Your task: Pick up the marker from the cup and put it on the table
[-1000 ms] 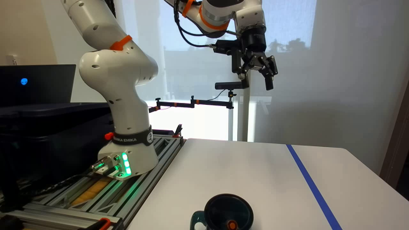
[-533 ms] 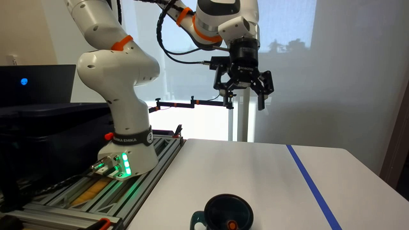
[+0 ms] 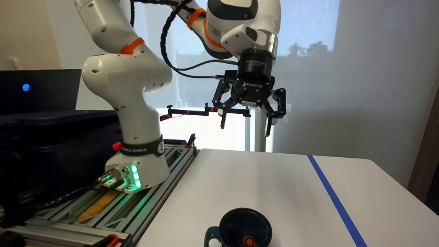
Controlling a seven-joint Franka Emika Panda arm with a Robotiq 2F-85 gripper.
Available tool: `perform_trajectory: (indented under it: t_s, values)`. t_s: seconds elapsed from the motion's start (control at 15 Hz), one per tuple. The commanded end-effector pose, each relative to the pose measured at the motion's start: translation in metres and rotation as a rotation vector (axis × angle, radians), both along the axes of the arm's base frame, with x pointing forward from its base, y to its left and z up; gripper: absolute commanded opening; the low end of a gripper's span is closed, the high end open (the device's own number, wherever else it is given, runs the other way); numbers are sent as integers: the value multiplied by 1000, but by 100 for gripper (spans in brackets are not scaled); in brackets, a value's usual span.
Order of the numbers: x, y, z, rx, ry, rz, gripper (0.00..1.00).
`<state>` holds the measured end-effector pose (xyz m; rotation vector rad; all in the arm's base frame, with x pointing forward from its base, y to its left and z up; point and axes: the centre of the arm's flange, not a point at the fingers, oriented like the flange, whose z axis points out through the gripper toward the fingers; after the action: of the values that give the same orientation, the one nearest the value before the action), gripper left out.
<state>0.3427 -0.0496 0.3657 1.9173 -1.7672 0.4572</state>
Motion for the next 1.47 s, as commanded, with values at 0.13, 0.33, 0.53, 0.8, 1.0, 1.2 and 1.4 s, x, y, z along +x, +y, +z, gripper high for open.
perform_trajectory:
  t_s: [0.13,0.33,0.53,0.8,1.0,1.2,1.4]
  values:
    - [-1,-15,-8,24,16,-32,100]
    - [0,-13,-8,29,19,-26,100]
    - [6,-12,-17,37,11,-14,100]
    - [3,-27,-43,75,27,-53,100]
    - [3,-42,-63,99,17,-93,100]
    - [3,-58,-79,123,-3,-122,100]
    - [2,-71,-91,143,-19,-136,100]
